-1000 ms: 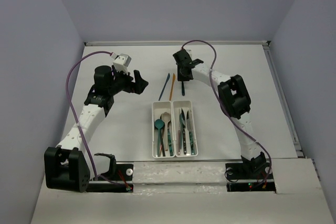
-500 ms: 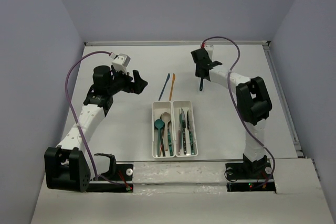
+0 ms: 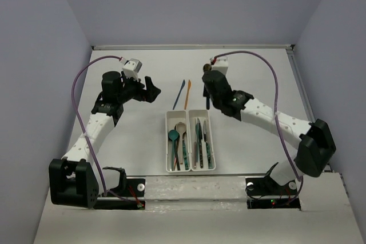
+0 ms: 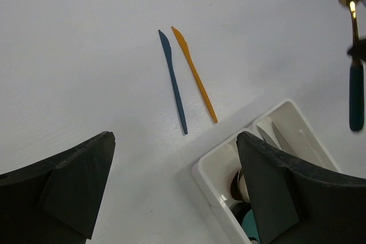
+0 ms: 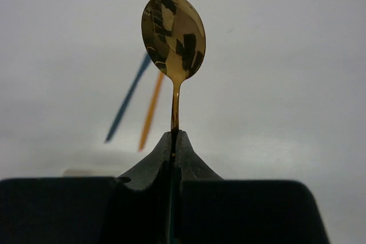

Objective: Sort the eating utensils into containers

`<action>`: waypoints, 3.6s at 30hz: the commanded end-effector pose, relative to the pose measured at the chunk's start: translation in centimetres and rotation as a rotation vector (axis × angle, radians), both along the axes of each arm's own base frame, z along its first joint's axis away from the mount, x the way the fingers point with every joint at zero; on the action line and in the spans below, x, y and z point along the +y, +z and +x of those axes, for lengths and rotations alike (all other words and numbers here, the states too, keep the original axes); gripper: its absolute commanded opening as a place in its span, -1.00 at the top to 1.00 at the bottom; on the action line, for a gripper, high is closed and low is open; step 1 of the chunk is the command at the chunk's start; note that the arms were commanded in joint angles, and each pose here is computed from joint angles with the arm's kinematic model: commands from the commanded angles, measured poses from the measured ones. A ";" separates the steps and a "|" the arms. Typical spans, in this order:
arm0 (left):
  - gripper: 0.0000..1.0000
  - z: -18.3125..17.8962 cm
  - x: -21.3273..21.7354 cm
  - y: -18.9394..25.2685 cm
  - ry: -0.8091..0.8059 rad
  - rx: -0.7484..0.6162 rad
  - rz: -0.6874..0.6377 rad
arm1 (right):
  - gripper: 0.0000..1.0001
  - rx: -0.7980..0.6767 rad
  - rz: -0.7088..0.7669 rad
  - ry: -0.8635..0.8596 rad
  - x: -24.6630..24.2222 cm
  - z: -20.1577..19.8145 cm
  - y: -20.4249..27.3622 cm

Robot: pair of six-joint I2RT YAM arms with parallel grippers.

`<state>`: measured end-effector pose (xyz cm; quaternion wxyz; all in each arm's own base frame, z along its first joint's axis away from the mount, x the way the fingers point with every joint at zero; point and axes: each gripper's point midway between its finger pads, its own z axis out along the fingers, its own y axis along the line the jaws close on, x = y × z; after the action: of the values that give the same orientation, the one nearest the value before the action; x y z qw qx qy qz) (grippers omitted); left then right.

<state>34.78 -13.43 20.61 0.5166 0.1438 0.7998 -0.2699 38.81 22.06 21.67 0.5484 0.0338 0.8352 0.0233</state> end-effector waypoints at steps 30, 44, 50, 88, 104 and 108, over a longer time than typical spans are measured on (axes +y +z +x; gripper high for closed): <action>-0.94 1.8 0.5 -1.2 0.012 -0.010 0.038 | -0.01 0.121 0.227 0.416 12.1 -8.8 2.7; -0.95 3.6 2.4 -2.4 0.102 -0.064 0.134 | -0.32 0.419 -0.028 0.273 10.1 5.4 -10.2; -0.96 3.5 2.5 -3.3 0.098 -0.052 0.143 | -0.22 0.478 -0.055 0.257 10.6 6.1 -13.5; -0.98 3.5 2.8 -3.9 0.107 -0.062 0.161 | 1.00 0.097 -0.217 -0.031 -5.3 7.4 -0.5; -0.98 3.6 2.7 -4.2 0.103 -0.055 0.155 | 1.00 0.355 0.231 0.282 5.7 -16.6 -6.5; -0.98 3.4 2.8 -4.3 0.104 -0.055 0.161 | 1.00 0.370 0.245 0.276 6.2 -17.5 -7.1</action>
<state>37.78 -10.88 15.33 0.5164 0.1445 0.8249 -0.1789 21.31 27.32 13.30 0.3598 -0.0667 0.9165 0.1618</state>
